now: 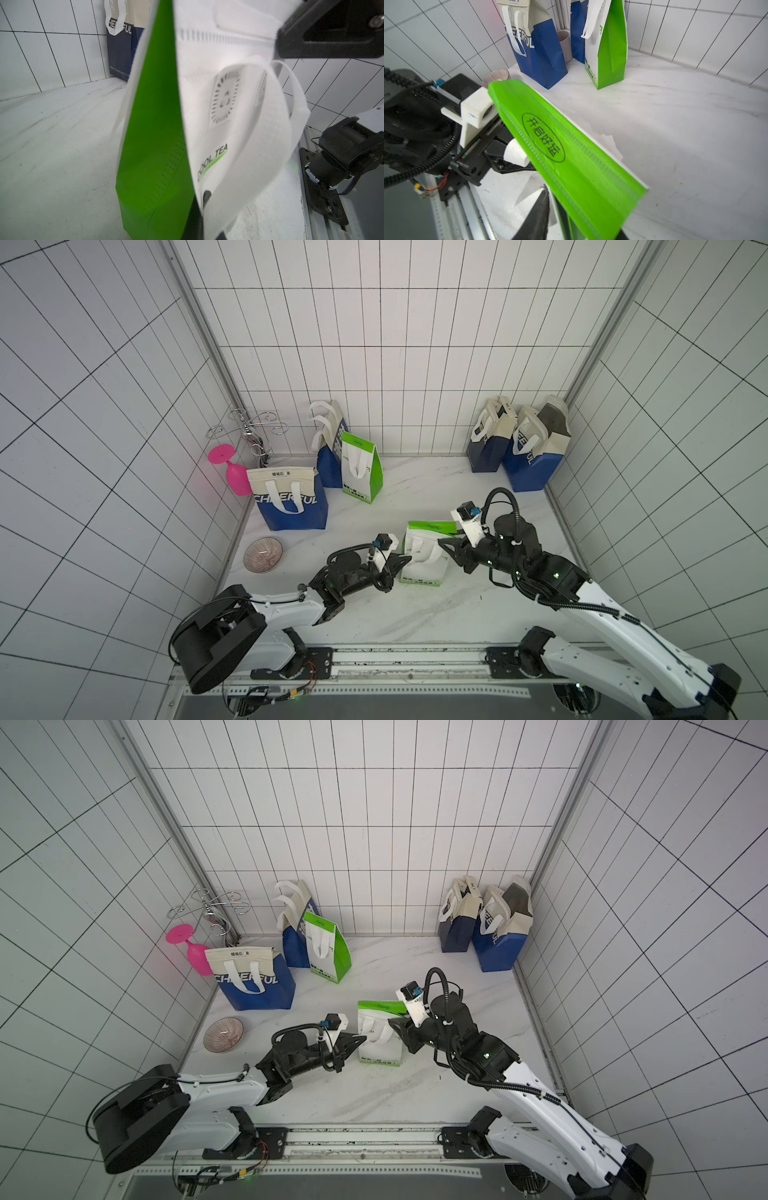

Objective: Open the takeout bag
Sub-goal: Move the takeout bag to the center of the board.

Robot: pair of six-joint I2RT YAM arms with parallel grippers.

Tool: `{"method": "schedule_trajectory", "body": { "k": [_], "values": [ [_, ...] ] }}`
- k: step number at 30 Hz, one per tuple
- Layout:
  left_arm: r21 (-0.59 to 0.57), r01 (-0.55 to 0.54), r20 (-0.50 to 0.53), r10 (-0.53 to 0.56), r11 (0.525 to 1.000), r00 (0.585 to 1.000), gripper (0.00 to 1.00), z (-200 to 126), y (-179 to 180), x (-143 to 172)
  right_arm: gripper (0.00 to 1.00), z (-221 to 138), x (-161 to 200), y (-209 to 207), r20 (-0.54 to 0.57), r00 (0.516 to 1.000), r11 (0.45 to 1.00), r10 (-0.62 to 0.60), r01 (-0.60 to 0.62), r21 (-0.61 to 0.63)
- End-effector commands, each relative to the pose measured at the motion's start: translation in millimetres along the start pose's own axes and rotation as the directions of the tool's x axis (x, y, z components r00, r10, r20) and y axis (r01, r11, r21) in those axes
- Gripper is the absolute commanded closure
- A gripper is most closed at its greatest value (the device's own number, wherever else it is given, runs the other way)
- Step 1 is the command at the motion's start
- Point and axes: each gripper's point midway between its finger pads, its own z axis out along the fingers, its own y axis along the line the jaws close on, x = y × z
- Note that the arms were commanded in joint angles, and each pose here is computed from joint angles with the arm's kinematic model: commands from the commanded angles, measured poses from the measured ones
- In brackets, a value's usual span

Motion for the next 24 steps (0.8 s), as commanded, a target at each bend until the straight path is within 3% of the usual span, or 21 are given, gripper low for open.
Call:
{"method": "schedule_trajectory", "body": {
  "k": [1, 3, 5, 10, 12, 14, 18, 24],
  "values": [
    [0.007, -0.006, -0.004, 0.007, 1.000, 1.000, 0.96, -1, -3, -1, 0.84, 5, -3, 0, 0.017, 0.999, 0.999, 0.038, -0.038, -0.018],
    [0.001, -0.008, -0.001, 0.008, 1.000, 1.000, 0.93, -2, -2, -2, 0.99, 4, -8, -2, 0.025, 0.998, 0.999, 0.052, -0.052, -0.006],
    [-0.007, -0.008, 0.005, 0.008, 1.000, 1.000, 0.84, -3, -1, -3, 1.00, 3, -14, -4, 0.037, 0.997, 0.998, 0.066, -0.066, 0.003],
    [-0.075, 0.001, 0.027, 0.001, 0.997, 1.000, 0.45, -8, 9, -7, 1.00, -1, -35, -18, 0.088, 0.994, 0.994, 0.065, -0.072, 0.079],
    [-0.129, 0.007, 0.044, -0.001, 0.992, 0.999, 0.37, -14, 17, -10, 1.00, -3, -49, -27, 0.119, 0.991, 0.991, 0.066, -0.079, 0.111],
    [-0.189, 0.007, 0.067, 0.006, 0.982, 0.998, 0.32, -22, 25, -14, 1.00, -4, -64, -38, 0.145, 0.987, 0.985, 0.072, -0.094, 0.145],
    [-0.279, 0.002, 0.096, 0.026, 0.960, 0.995, 0.31, -37, 37, -19, 1.00, -7, -92, -68, 0.214, 0.971, 0.962, 0.108, -0.157, 0.224],
    [-0.311, 0.012, 0.101, 0.021, 0.950, 0.995, 0.31, -41, 42, -20, 1.00, -29, -129, -139, 0.340, 0.928, 0.861, 0.153, -0.294, 0.415]
  ]
}}
